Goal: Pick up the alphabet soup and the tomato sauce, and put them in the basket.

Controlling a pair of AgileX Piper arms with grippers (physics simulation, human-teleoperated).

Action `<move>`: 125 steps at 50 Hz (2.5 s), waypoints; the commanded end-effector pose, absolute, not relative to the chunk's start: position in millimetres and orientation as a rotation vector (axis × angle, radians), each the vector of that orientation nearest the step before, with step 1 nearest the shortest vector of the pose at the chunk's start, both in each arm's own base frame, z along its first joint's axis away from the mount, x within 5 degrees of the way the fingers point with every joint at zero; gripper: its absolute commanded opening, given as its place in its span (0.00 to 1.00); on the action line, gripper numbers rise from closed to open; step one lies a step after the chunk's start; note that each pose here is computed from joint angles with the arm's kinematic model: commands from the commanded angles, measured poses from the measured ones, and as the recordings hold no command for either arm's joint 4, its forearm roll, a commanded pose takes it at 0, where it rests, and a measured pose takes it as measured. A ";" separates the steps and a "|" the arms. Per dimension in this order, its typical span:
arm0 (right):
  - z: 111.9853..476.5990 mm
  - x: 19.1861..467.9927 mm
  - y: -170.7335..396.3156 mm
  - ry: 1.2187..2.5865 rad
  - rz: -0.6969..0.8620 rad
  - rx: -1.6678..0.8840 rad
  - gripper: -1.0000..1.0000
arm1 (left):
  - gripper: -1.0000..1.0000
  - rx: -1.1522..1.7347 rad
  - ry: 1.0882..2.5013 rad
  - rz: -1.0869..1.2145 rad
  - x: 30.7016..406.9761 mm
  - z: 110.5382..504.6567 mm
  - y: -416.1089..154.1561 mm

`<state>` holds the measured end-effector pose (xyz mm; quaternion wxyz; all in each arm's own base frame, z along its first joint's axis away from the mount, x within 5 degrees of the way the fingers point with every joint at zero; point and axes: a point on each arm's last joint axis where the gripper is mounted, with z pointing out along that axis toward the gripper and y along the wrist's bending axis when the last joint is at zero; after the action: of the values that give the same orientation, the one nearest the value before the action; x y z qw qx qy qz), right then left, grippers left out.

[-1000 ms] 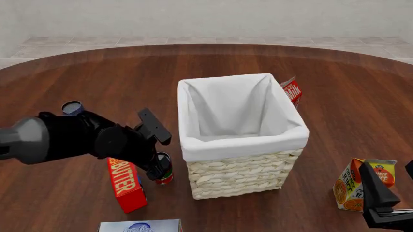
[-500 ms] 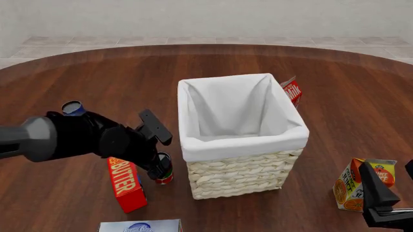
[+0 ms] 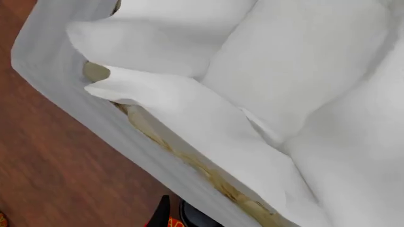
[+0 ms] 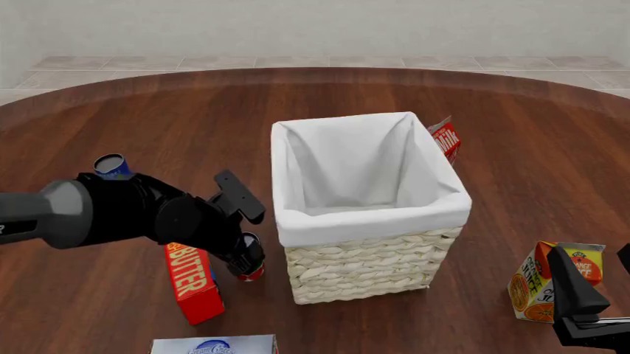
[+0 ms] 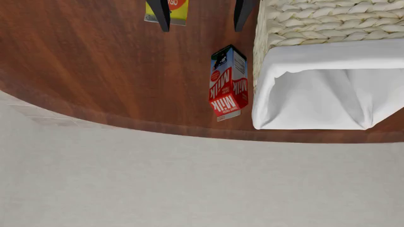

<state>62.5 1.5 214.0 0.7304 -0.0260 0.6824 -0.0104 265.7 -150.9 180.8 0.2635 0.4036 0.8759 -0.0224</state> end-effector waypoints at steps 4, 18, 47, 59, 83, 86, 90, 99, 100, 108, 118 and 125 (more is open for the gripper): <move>214.0 62.6 1.5 1.502 -0.023 -0.057 1.00 | 0.00 1.090 2.361 -0.063 265.8 180.7 -151.9; 213.6 61.4 1.4 1.502 -0.024 -0.057 1.00 | 0.00 1.085 2.359 -0.063 267.1 180.9 -152.3; 213.6 61.0 1.6 1.501 -0.022 -0.060 1.00 | 0.00 1.061 2.319 -0.043 277.5 207.3 -146.0; 213.7 61.6 1.7 1.502 -0.021 -0.060 1.00 | 0.00 1.065 2.307 -0.031 283.1 217.9 -144.3; 213.7 60.8 1.5 1.500 -0.018 -0.055 1.00 | 0.00 1.069 2.274 -0.008 287.9 242.6 -138.9; 213.6 60.6 1.5 1.500 -0.019 -0.055 1.00 | 0.00 1.071 2.269 -0.007 286.1 246.1 -138.1; 213.5 60.0 1.6 1.499 -0.018 -0.056 1.00 | 0.00 1.076 2.261 -0.003 285.3 250.7 -137.0; 213.8 60.9 1.6 1.498 -0.019 -0.058 1.00 | 0.00 1.091 2.242 -0.001 281.9 260.6 -137.6; 213.9 61.0 1.6 1.498 -0.019 -0.057 1.00 | 0.00 1.093 2.237 0.000 281.5 262.8 -137.7; 214.3 61.7 1.7 1.497 -0.019 -0.058 1.00 | 0.00 1.109 2.216 -0.005 275.3 272.0 -140.0; 214.4 61.8 1.7 1.497 -0.019 -0.059 1.00 | 0.00 1.119 2.194 -0.007 269.6 283.0 -140.2; 214.3 61.5 1.8 1.497 -0.017 -0.060 1.00 | 0.00 1.131 2.175 -0.012 263.4 290.4 -141.6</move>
<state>61.5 1.7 214.2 0.7321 -0.0269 0.6806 -0.0084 270.8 -140.1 278.0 0.3281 0.4203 0.8460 -0.0055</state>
